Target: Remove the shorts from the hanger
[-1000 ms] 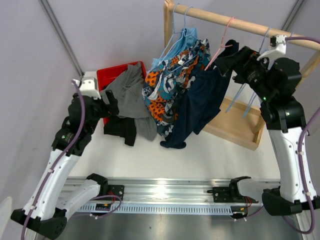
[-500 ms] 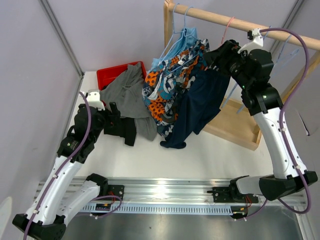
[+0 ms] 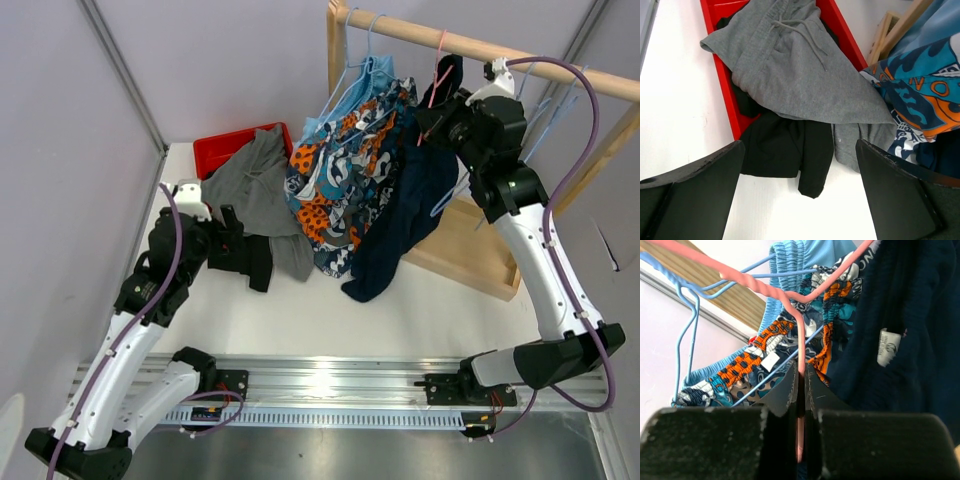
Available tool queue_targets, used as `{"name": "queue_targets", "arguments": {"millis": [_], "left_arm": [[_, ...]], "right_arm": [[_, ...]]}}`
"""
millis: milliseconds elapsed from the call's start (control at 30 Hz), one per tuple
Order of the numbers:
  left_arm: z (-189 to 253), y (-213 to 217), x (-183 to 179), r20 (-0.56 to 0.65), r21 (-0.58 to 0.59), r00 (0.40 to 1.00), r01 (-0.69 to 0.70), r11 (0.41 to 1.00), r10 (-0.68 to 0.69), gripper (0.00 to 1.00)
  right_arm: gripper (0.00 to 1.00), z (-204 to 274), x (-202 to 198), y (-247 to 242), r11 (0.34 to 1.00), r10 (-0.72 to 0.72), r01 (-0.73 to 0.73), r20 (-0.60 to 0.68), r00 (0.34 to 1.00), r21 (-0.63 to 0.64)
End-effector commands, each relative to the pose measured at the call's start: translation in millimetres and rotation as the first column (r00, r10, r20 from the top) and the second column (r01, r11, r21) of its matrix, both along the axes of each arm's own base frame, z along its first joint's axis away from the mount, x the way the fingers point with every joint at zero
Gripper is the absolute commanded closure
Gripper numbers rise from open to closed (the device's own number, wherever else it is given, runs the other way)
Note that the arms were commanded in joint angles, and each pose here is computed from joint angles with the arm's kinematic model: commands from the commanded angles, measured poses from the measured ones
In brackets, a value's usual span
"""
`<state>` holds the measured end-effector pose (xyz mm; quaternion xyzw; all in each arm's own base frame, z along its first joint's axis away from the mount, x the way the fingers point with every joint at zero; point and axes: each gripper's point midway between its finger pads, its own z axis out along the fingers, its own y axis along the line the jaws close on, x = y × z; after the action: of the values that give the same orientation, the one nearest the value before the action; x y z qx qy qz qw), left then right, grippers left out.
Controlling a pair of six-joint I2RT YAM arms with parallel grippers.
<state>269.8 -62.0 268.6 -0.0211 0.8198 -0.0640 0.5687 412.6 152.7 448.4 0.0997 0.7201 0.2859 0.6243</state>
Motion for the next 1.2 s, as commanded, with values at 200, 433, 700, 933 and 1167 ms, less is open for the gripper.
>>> {"name": "queue_targets", "arguments": {"millis": [200,433,700,933,1167], "left_arm": [[84,-65,-28,0.245,-0.118,0.930,0.308,0.944,-0.273,0.01],[154,-196,-75,0.359,-0.106,0.668,0.722,0.683,-0.651,0.01],[159,-319,-98,0.396,-0.110,0.451,0.888,0.446,-0.800,0.01],[156,-368,-121,0.431,-0.136,0.346,0.938,0.319,-0.834,0.01],[150,-379,-91,0.445,-0.153,0.463,0.883,0.445,-0.767,0.22]], "right_arm": [[1.00,121,-66,-22,0.997,-0.027,0.005,0.290,0.957,0.077],[1.00,170,-118,-26,0.985,-0.005,-0.064,0.392,0.920,0.163],[1.00,166,-138,-18,0.968,0.042,-0.131,0.373,0.927,0.214],[1.00,164,-149,-16,0.961,0.059,-0.154,0.373,0.926,0.230],[1.00,161,-160,-19,0.954,0.062,-0.164,0.371,0.927,0.251]]}}
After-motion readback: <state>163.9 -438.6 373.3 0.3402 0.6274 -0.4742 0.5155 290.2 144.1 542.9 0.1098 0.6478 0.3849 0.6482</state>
